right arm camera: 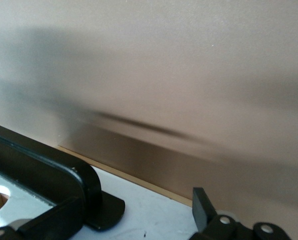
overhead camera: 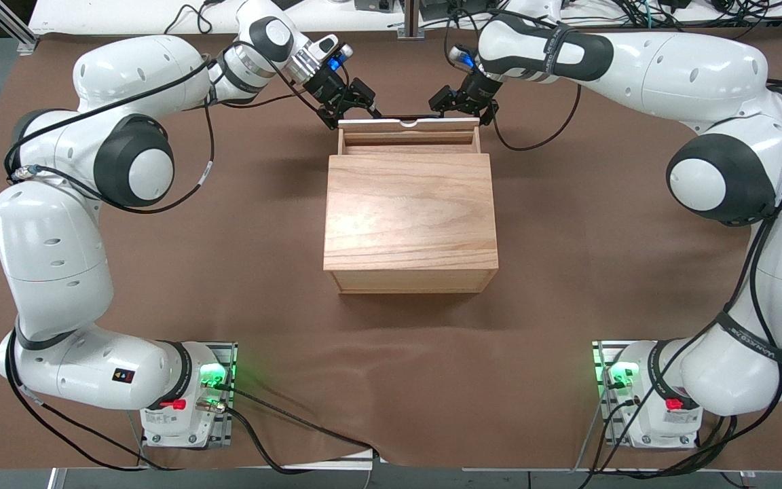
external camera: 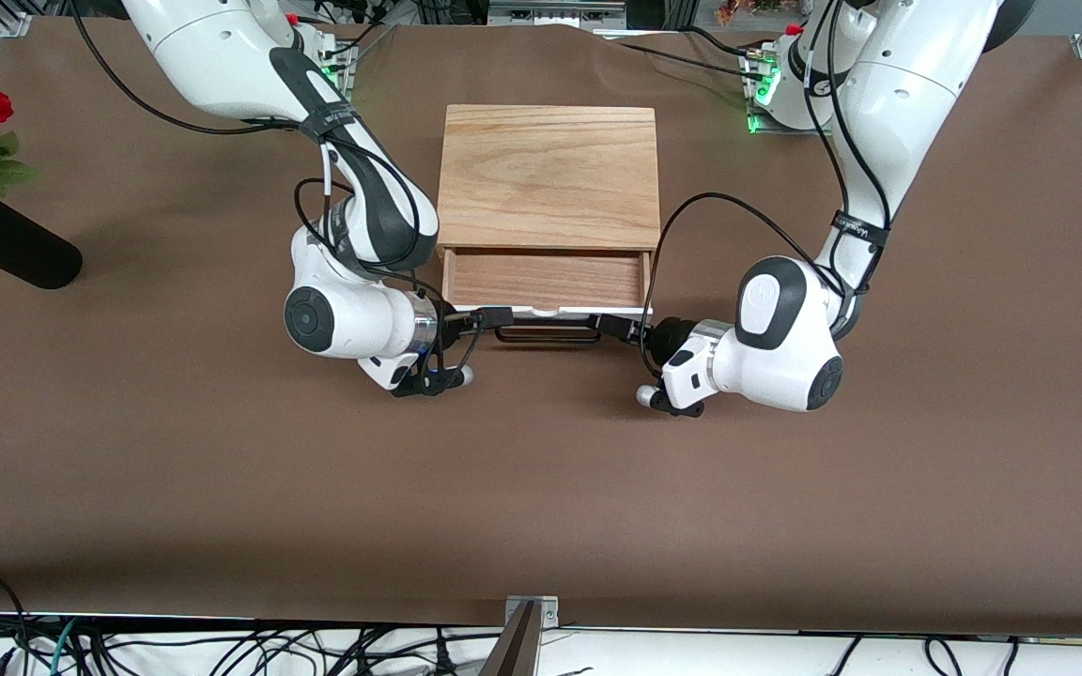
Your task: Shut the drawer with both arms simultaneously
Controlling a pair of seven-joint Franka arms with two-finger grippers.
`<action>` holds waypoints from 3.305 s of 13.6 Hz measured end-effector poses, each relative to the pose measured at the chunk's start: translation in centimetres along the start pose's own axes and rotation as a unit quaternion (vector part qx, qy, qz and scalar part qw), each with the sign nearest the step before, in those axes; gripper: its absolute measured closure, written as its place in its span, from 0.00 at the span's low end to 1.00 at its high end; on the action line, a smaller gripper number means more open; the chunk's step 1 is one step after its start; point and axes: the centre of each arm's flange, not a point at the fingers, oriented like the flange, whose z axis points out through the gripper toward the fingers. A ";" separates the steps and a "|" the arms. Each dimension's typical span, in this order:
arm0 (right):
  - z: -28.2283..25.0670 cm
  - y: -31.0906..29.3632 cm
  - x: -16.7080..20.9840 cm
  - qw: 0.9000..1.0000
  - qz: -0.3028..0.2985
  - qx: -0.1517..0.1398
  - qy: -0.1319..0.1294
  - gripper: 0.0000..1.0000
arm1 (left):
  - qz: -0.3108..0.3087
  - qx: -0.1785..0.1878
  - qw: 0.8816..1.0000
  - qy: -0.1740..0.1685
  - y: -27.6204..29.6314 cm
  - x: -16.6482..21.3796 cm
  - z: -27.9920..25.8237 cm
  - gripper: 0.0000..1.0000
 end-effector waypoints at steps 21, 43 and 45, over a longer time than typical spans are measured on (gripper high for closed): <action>2.1 -0.3 -3.4 0.990 -0.002 -0.014 -0.139 0.00 | -0.065 0.026 0.989 -0.132 0.5 -3.1 3.1 0.00; 2.4 -0.9 -4.3 0.986 -0.005 -0.021 -0.164 0.00 | -0.044 0.140 0.987 -0.061 6.3 -2.9 -5.3 0.00; 0.3 -1.8 -3.6 0.990 -0.012 -0.016 -0.142 0.00 | -0.035 0.175 0.983 -0.031 6.3 -2.7 -8.4 0.00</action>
